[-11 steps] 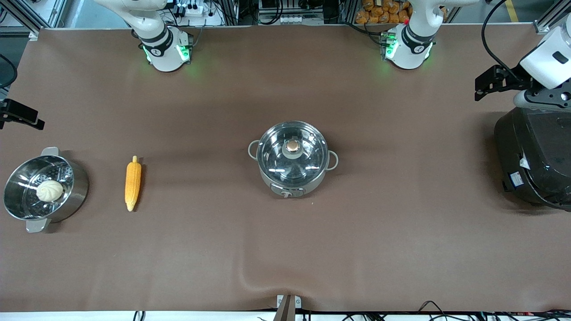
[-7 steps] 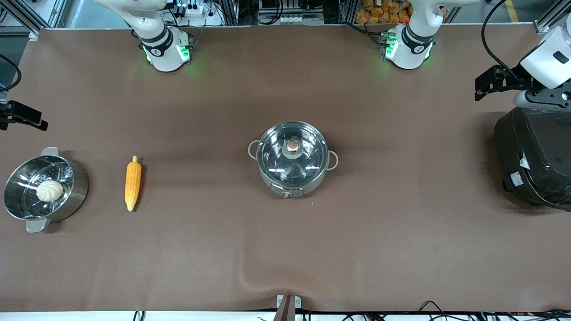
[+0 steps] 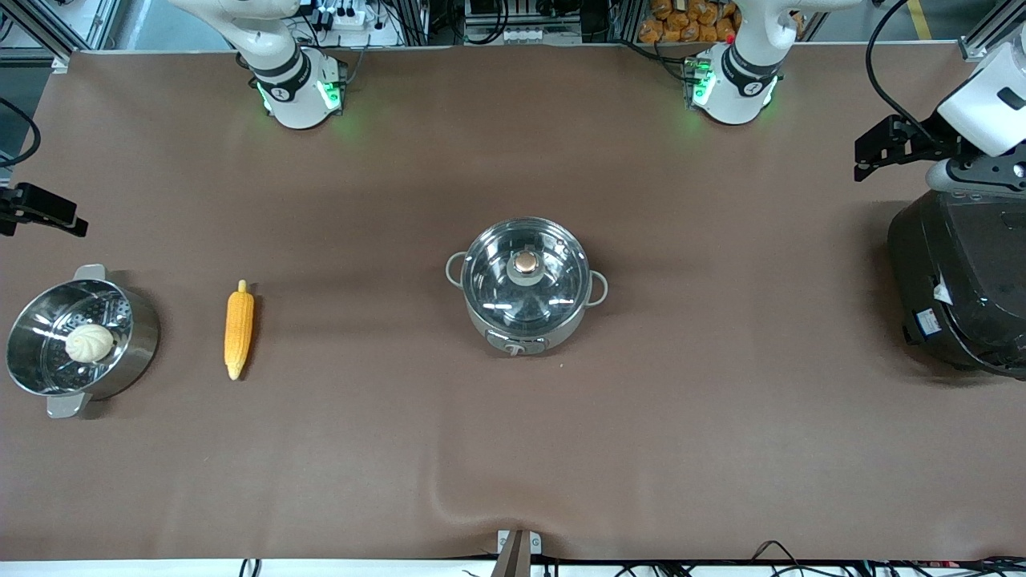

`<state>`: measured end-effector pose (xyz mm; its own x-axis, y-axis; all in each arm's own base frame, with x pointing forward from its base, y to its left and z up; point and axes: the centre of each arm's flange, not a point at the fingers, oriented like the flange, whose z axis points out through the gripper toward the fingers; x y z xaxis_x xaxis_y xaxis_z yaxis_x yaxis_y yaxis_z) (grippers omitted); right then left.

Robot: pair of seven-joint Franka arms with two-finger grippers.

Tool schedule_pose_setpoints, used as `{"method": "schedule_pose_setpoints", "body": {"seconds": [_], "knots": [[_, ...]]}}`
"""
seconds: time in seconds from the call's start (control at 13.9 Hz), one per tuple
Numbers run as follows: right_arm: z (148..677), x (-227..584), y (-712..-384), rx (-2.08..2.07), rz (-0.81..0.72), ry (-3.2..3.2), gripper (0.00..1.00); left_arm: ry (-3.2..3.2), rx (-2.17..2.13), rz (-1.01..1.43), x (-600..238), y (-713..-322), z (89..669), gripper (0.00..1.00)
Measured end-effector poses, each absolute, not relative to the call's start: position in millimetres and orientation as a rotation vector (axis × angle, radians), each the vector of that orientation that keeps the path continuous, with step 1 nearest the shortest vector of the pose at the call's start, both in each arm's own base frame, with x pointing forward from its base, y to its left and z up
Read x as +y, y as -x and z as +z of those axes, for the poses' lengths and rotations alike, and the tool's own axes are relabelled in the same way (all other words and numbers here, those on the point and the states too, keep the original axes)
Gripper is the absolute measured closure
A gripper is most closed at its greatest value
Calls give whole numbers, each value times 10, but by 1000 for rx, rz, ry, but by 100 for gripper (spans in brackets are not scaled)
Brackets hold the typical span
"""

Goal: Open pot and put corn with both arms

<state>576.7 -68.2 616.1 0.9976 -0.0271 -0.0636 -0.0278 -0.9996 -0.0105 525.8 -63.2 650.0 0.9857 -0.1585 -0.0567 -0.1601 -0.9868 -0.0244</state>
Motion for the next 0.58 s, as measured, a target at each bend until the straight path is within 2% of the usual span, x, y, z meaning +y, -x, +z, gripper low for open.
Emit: {"method": "schedule_pose_setpoints", "body": {"seconds": [0.58], "knots": [[5631,-622,-5871,24,89,3129,0,3107,268,105,-719,-5293,6432,0]]}}
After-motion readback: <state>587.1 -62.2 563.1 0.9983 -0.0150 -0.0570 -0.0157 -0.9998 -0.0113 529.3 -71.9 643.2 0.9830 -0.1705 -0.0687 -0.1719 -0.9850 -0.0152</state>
